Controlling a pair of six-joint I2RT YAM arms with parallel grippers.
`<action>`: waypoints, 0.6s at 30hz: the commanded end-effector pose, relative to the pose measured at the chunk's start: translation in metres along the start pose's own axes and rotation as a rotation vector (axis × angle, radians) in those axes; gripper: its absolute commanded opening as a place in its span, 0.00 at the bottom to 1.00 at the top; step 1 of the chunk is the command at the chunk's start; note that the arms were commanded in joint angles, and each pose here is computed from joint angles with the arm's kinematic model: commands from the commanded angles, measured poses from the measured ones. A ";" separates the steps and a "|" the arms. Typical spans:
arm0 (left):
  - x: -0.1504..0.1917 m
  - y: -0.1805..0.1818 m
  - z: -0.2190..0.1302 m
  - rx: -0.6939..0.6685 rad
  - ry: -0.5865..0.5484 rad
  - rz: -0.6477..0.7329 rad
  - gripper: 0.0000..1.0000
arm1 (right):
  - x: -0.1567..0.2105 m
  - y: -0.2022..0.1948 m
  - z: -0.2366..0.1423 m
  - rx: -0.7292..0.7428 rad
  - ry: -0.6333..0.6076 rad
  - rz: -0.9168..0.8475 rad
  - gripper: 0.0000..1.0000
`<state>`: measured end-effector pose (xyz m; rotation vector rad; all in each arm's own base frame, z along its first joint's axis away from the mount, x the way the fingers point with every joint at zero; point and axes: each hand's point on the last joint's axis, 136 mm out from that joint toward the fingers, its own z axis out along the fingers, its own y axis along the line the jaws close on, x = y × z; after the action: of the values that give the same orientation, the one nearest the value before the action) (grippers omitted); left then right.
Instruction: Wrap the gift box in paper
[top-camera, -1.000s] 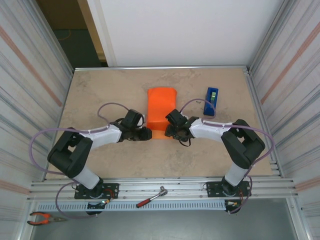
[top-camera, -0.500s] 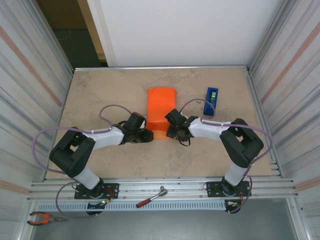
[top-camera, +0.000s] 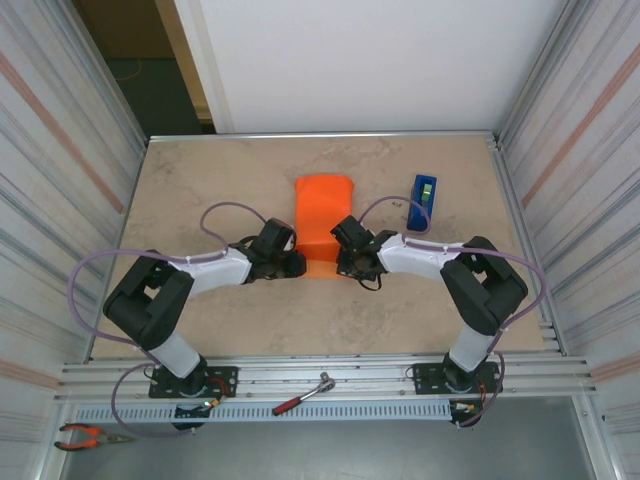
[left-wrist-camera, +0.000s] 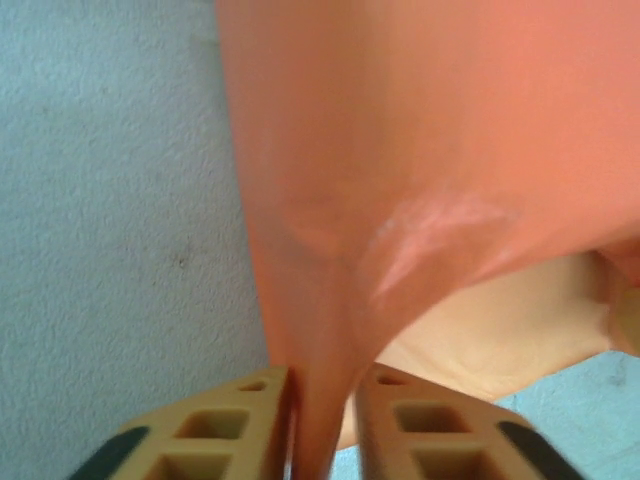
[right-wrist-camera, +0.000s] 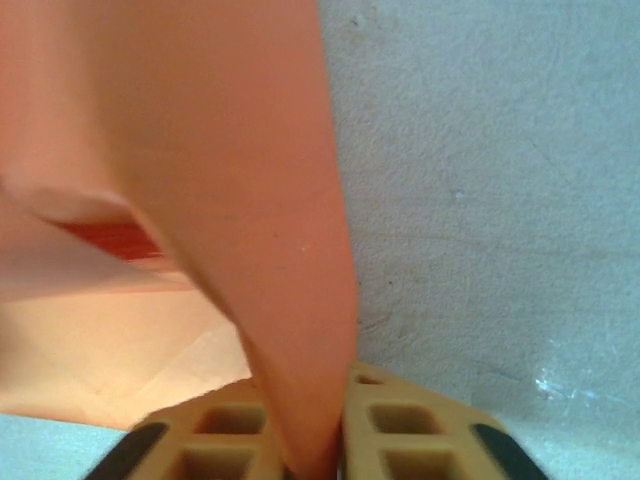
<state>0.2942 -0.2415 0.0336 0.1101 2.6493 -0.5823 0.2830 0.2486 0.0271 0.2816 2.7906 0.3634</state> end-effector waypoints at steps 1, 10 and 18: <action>-0.003 0.001 0.001 -0.016 0.004 0.007 0.14 | 0.001 -0.001 0.000 0.003 0.020 -0.002 0.04; 0.014 -0.001 -0.007 -0.026 0.016 0.004 0.00 | 0.006 0.000 -0.005 -0.025 0.025 -0.007 0.00; 0.023 0.005 -0.023 -0.064 -0.001 0.006 0.30 | 0.007 -0.005 -0.024 -0.034 0.010 -0.003 0.49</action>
<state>0.2681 -0.2395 0.0337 0.1292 2.6735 -0.5468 0.2735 0.2455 0.0317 0.2730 2.8045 0.4035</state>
